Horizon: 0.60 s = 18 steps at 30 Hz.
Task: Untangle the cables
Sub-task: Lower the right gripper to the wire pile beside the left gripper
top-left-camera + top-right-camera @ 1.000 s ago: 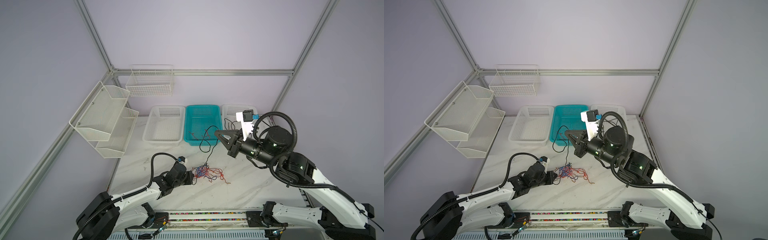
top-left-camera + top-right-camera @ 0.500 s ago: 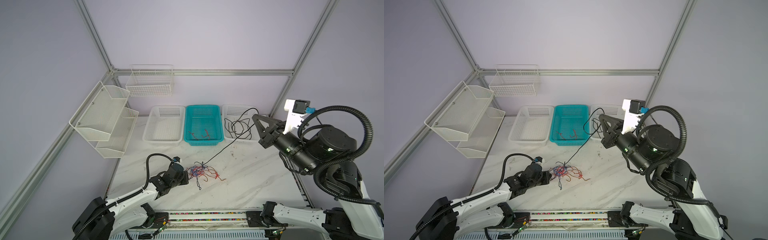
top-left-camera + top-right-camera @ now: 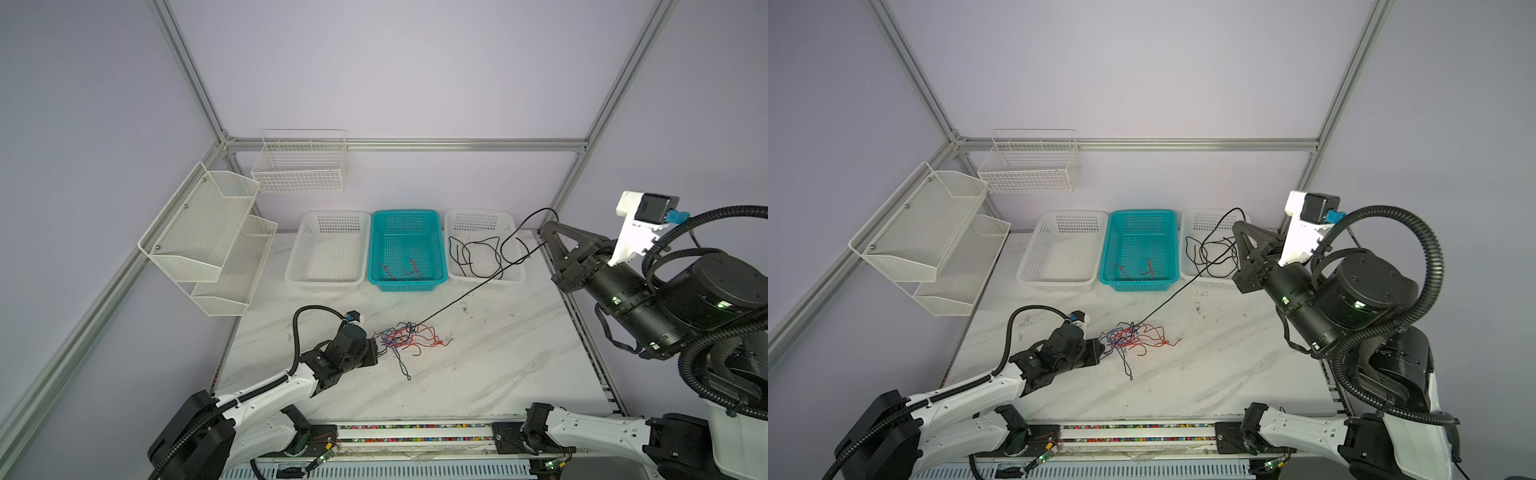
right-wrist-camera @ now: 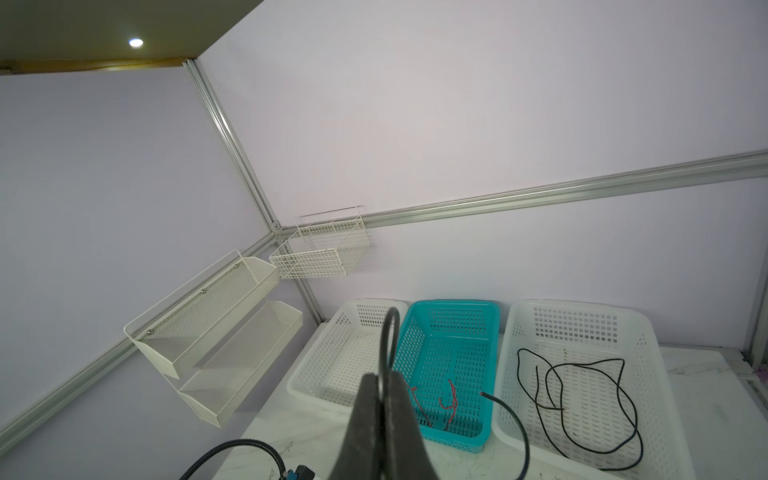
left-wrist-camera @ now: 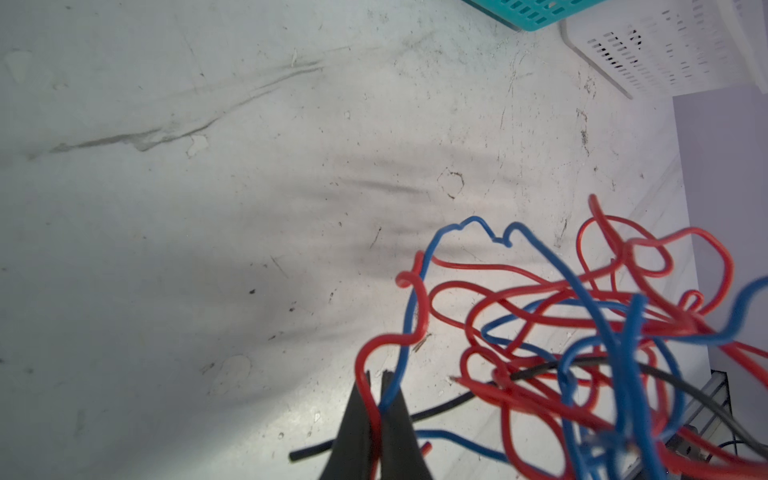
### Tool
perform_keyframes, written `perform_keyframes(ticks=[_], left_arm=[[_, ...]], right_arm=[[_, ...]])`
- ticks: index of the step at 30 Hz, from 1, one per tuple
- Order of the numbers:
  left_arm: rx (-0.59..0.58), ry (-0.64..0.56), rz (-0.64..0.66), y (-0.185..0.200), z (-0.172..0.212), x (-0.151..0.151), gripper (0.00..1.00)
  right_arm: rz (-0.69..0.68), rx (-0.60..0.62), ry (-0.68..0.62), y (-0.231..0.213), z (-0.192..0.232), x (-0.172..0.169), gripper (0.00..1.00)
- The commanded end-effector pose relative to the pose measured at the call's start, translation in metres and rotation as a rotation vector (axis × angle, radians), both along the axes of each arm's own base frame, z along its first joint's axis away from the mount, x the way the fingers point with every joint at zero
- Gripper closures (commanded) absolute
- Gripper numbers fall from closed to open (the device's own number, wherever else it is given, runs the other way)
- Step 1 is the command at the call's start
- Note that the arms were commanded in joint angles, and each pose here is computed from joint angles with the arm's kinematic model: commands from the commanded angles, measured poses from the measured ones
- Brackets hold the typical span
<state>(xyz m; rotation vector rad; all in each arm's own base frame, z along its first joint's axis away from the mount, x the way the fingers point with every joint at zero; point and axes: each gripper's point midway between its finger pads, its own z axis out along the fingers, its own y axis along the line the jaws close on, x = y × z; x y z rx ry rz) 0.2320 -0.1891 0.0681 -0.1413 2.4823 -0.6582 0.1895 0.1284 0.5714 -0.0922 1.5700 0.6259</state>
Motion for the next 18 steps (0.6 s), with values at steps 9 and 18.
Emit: perform_keyframes(ticks=[9, 18], left_arm=[[-0.036, -0.018, -0.022, -0.006, 0.025, 0.005, 1.0], [-0.052, -0.027, -0.033, -0.01, 0.03, 0.006, 1.0]], right_arm=[[0.215, -0.239, 0.383, 0.106, -0.193, 0.024, 1.0], [0.299, -0.38, 0.67, 0.138, -0.338, 0.02, 0.85]])
